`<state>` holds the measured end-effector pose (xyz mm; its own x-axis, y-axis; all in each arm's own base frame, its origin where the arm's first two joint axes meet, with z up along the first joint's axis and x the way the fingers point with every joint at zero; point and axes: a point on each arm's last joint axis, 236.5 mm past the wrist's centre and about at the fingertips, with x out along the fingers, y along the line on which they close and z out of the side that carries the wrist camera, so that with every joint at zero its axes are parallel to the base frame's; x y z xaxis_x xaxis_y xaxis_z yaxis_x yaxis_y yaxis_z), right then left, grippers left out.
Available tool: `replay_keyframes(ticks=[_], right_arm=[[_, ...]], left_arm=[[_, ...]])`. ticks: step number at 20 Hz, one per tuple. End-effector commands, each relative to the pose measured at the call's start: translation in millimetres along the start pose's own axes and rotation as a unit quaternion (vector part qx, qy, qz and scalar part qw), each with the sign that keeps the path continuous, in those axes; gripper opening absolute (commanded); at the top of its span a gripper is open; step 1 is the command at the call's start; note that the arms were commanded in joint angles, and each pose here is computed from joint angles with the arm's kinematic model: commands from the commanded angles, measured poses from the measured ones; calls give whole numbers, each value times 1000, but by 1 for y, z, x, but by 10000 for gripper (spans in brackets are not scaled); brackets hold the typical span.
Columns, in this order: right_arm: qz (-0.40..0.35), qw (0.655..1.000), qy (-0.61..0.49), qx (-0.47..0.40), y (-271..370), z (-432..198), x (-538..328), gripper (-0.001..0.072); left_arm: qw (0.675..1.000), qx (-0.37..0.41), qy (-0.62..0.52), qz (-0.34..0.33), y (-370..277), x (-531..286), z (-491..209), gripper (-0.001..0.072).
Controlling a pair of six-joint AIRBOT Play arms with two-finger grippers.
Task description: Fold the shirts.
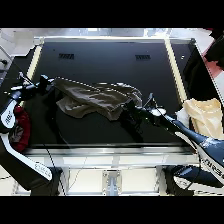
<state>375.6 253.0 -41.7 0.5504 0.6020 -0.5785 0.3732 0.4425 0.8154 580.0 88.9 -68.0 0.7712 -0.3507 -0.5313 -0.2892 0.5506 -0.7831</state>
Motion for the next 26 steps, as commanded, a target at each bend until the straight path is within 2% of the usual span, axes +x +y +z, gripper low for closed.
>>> replay_keyframes(ticks=[1,7,11,12,13,16,18,19,20,22,24,26], right_arm=[[1,1000,0,0,1,0,0,16],[2,1000,3,1,1,-1,0,16],[3,1000,6,2,2,-3,0,16],[3,1000,6,2,2,-3,0,16],[3,1000,6,4,2,-3,0,16],[4,1000,6,5,2,-3,0,16],[4,1000,6,5,2,-3,0,16],[4,1000,6,5,2,-3,0,16],[4,1000,6,5,2,-3,0,15],[4,1000,5,5,3,-3,0,16],[14,1000,-8,-15,12,2,-7,16],[38,991,-49,-115,38,17,-27,15]], left_arm=[[999,11,39,-11,7,-20,-6,518],[999,24,17,22,15,0,-7,506],[998,41,-14,46,11,19,-6,446],[998,42,-13,47,11,22,-8,385],[998,43,-8,47,12,25,-12,362],[998,43,-6,46,12,29,-14,346],[998,45,-4,44,11,33,-14,253],[998,45,-4,41,9,35,-14,111],[998,50,-4,39,5,36,-14,7],[999,40,-12,23,-9,37,-8,6],[999,9,-20,-25,-38,30,4,6],[996,-6,-45,-72,-72,5,29,5]])
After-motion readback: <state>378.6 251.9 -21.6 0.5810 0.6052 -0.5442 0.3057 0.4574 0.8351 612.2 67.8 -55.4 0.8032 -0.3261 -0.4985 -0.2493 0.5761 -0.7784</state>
